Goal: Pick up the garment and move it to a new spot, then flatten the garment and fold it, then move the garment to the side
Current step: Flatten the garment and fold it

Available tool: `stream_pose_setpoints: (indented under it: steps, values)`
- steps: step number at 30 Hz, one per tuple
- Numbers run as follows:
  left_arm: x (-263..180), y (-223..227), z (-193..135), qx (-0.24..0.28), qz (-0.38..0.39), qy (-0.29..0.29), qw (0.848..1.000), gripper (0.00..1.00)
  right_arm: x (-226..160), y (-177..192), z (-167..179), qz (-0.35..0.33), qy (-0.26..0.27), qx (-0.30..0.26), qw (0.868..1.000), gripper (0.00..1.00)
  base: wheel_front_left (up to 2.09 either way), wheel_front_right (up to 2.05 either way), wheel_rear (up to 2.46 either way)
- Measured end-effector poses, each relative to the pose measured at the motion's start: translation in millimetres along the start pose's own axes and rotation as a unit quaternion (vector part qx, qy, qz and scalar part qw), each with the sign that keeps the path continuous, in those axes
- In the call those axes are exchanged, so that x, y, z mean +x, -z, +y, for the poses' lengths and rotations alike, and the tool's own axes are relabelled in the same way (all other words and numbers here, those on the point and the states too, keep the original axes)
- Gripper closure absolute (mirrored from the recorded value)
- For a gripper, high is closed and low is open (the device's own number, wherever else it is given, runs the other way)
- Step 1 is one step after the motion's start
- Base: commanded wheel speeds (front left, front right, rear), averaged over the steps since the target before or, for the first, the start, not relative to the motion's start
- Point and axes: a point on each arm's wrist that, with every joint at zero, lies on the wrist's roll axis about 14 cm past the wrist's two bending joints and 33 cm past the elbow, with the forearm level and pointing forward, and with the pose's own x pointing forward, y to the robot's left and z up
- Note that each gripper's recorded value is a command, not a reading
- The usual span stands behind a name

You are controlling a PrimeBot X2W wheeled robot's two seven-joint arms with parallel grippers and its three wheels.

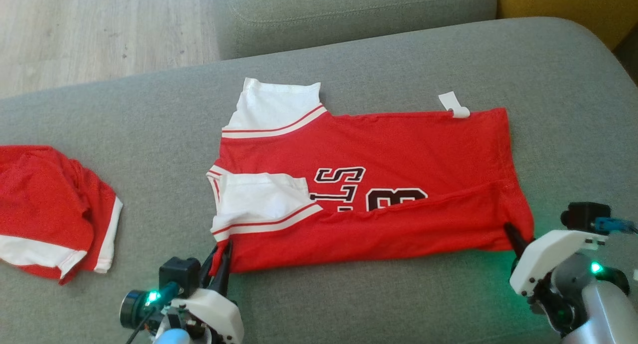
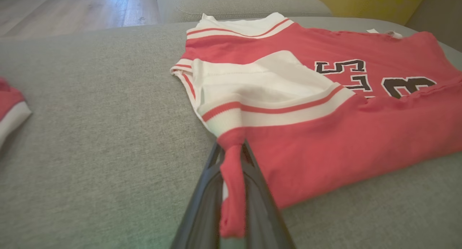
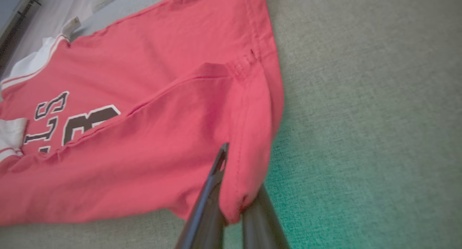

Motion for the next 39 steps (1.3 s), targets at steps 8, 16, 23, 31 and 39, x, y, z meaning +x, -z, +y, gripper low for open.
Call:
stream_pose_setpoints:
  steps: [8, 16, 23, 31, 39]
  values:
    - [3.0, 5.4, -0.2, 0.003, 0.007, -0.003, 1.0, 0.0, -10.3, -32.4, -4.6, -0.074, 0.025, -0.013, 0.997, 0.0, 0.0, 0.0, 0.0]
    - [11.3, -51.0, 10.5, 0.006, -0.104, -0.017, 0.994, 0.0, -26.2, -89.7, 4.3, -0.22, 0.029, -0.039, 0.974, 0.0, 0.0, 0.0, 0.0]
    - [19.3, -120.8, 7.4, 0.009, -0.207, 0.008, 0.978, 0.0, -35.2, -130.7, 13.5, -0.304, 0.022, -0.054, 0.951, 0.0, 0.0, 0.0, 0.0]
    - [58.5, -169.2, -5.0, 0.051, -0.2, 0.085, 0.975, 0.0, -26.9, -153.8, 19.1, -0.329, 0.02, -0.067, 0.942, 0.0, 0.0, 0.0, 0.0]
    - [127.2, -191.9, -16.3, 0.107, -0.08, 0.146, 0.98, 0.0, -7.8, -184.9, 33.4, -0.348, 0.007, -0.094, 0.933, 0.0, 0.0, 0.0, 0.0]
